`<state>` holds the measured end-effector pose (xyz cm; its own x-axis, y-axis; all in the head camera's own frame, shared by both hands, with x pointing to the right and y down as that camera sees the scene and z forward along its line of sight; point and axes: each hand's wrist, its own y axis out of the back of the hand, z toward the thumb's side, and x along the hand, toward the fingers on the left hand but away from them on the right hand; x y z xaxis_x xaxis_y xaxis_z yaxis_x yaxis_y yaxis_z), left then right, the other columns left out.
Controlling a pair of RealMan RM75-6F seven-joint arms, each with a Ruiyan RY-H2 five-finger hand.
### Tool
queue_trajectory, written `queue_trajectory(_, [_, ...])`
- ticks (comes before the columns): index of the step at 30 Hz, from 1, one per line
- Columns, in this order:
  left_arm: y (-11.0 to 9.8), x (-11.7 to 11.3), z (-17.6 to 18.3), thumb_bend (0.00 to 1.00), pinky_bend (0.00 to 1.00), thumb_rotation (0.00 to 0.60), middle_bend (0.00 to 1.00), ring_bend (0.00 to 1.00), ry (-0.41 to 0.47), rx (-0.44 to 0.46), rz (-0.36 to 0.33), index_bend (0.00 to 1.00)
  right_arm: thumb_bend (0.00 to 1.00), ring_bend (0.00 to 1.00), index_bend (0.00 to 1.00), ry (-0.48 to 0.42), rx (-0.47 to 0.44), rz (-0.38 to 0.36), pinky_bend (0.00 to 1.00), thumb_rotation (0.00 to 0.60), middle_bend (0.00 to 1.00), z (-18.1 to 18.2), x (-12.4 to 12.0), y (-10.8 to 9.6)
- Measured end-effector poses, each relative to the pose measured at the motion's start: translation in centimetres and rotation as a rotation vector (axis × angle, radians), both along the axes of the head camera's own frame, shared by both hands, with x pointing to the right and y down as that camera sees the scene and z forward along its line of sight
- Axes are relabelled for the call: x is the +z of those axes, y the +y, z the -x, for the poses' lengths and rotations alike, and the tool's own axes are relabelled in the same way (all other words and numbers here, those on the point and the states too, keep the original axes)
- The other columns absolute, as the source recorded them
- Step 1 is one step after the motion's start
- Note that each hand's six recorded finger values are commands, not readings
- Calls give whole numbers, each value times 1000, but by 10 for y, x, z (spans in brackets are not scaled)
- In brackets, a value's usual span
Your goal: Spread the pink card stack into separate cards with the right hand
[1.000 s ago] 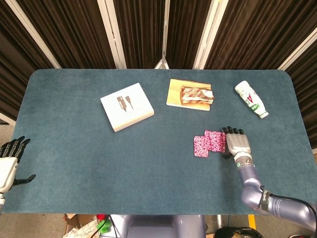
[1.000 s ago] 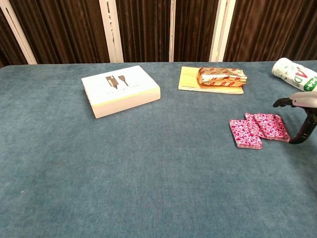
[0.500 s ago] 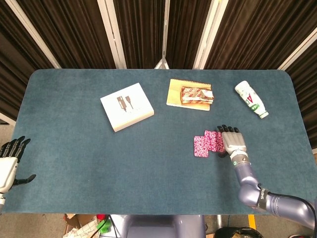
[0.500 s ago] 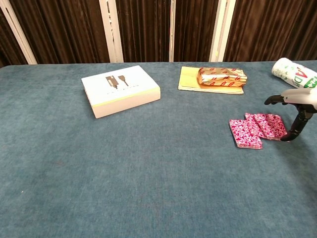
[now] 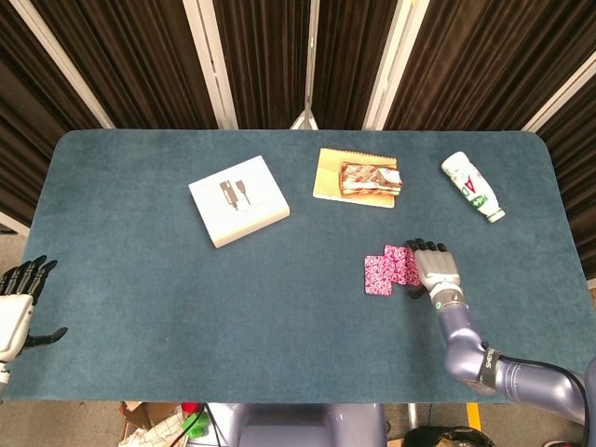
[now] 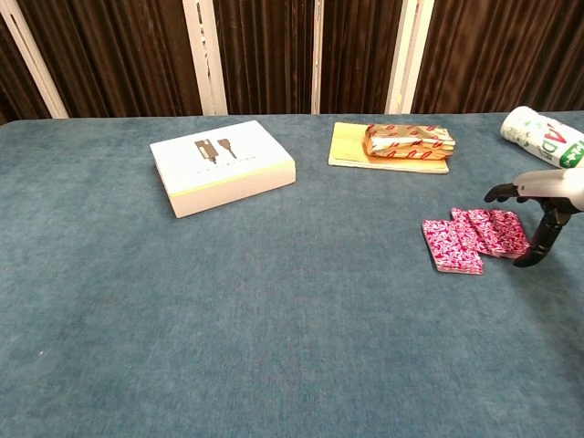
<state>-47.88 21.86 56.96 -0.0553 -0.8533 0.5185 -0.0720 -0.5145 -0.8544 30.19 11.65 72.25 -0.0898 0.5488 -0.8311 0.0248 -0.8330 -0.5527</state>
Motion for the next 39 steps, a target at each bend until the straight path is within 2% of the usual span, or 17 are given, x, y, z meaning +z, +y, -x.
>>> queue_trajectory(4, [0,0,0,23,0,600,0,0,0,0,1,0,239,0,147,4,7,0,0,600,0,-2,3,-1])
queue_trajectory(10, [0,1,0,23,0,600,0,0,-1,-3,4,0,238,0,241,3,14,4,0,600,1,-2,8,-1])
queue_trajectory(25, [0,1,0,23,0,600,0,0,-1,-6,7,0,239,0,249,-6,19,-19,0,600,4,0,10,-6])
queue_trajectory(30, [0,1,0,23,0,600,0,0,0,-5,7,0,240,0,208,-2,24,-14,0,600,4,-3,11,-5])
queue_trajectory(32, [0,1,0,23,0,600,0,0,0,-5,8,0,239,0,250,-1,25,-13,0,600,8,-4,11,-5])
queue_trajectory(36, [0,1,0,23,0,600,0,0,0,-6,8,0,239,0,451,1,25,-12,0,600,90,-5,11,-5])
queue_trajectory(39, [0,1,0,23,0,600,0,0,1,-7,9,0,239,0,495,0,26,-20,0,600,116,-5,11,-5])
